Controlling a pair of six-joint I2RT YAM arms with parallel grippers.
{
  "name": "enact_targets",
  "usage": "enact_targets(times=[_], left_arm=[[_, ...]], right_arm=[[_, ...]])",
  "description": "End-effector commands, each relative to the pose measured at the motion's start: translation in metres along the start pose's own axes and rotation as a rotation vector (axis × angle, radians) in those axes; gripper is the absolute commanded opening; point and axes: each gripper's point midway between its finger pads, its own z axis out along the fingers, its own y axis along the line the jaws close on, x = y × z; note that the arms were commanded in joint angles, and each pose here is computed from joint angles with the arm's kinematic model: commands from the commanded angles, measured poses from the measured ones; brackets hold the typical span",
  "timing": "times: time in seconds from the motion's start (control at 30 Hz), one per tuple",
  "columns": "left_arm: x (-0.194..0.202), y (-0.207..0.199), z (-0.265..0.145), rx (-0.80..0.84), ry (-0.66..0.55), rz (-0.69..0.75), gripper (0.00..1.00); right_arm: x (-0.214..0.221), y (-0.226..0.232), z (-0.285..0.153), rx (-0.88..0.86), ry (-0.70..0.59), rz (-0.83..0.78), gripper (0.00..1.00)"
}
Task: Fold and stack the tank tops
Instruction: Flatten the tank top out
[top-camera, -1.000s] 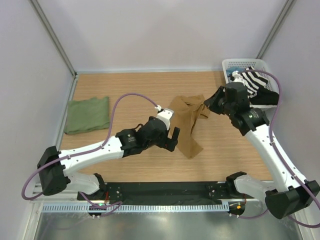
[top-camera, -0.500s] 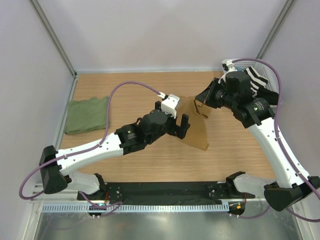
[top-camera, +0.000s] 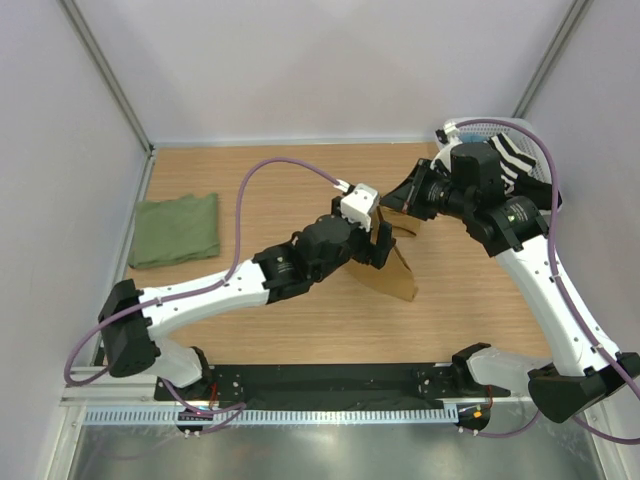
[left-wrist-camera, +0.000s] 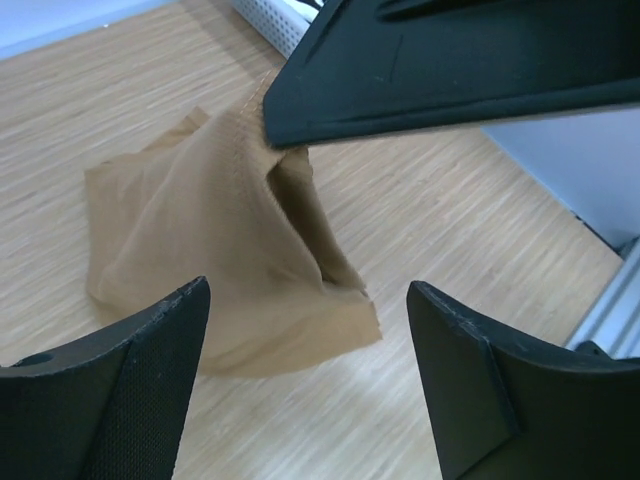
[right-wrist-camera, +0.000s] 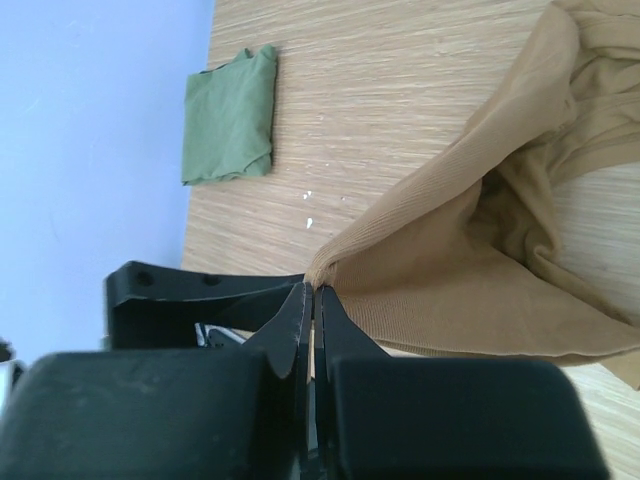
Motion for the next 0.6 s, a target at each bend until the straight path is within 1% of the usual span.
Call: enact_targets(times=[0.0,0.03,0.07,0.1,0.13,0.17,0.2,0.23,0.27,0.3,0.33,0.37,0.4,0.43,0.47,0.5,0.53,0.57], left_arm=[[-0.036,-0.001,0.013,-0.041,-0.108,0.004,0.79],[-0.036,0.007,0.017,-0.091,-0.117,0.012,0.65],[-0.032,0.013,0.02,-0.129,-0.117,0.012,0.57],[-0.036,0.016,0.022,-0.147,-0.144,0.005,0.52],[-0.031,0.02,0.023,-0.161,-0.145,0.025,0.42],[-0.032,0.019,0.024,-0.158,-0.154,0.027,0.37],[-0.034,0.018,0.024,-0.146,-0.165,0.029,0.16],[-0.031,0.016,0.024,-0.132,-0.155,0.041,0.01],[-0.034,0.016,0.019,-0.128,-0.153,0.046,0.0],[-0.028,0.019,0.016,-0.139,-0.123,0.058,0.0],[-0.027,0.022,0.01,-0.145,-0.111,0.063,0.0],[-0.018,0.031,0.003,-0.173,-0.084,0.073,0.0],[-0.022,0.039,-0.015,-0.192,-0.078,0.073,0.0],[-0.005,0.05,-0.025,-0.218,-0.048,0.074,0.0],[0.005,0.064,-0.036,-0.263,-0.027,0.04,0.0],[0.0,0.074,-0.063,-0.27,-0.038,-0.006,0.0],[0.01,0.082,-0.074,-0.283,-0.024,-0.046,0.0],[0.039,0.099,-0.086,-0.316,0.019,-0.073,0.0]], right_arm=[[-0.01,0.029,-0.012,-0.121,-0.039,-0.001,0.01],[-0.01,0.03,-0.012,-0.128,-0.041,0.001,0.01],[-0.009,0.031,-0.014,-0.132,-0.041,0.001,0.01],[-0.009,0.032,-0.015,-0.136,-0.045,0.001,0.01],[-0.008,0.031,-0.016,-0.134,-0.045,0.002,0.01],[-0.008,0.031,-0.018,-0.136,-0.05,-0.001,0.01],[-0.007,0.03,-0.018,-0.134,-0.048,-0.007,0.02],[-0.006,0.029,-0.019,-0.132,-0.046,-0.015,0.08],[-0.007,0.025,-0.018,-0.115,-0.055,-0.018,0.18],[-0.007,0.021,-0.019,-0.098,-0.062,-0.034,0.43],[-0.007,0.016,-0.018,-0.076,-0.07,-0.039,0.53],[-0.008,0.01,-0.017,-0.049,-0.088,-0.046,0.62],[-0.013,0.001,-0.021,-0.009,-0.13,-0.053,0.7],[-0.009,-0.01,-0.016,0.024,-0.133,-0.064,0.76],[-0.009,-0.017,-0.014,0.049,-0.142,-0.069,0.77],[-0.009,-0.026,-0.011,0.084,-0.152,-0.07,0.77],[-0.002,-0.036,-0.003,0.111,-0.135,-0.07,0.77],[0.002,-0.043,0.002,0.129,-0.124,-0.07,0.77]])
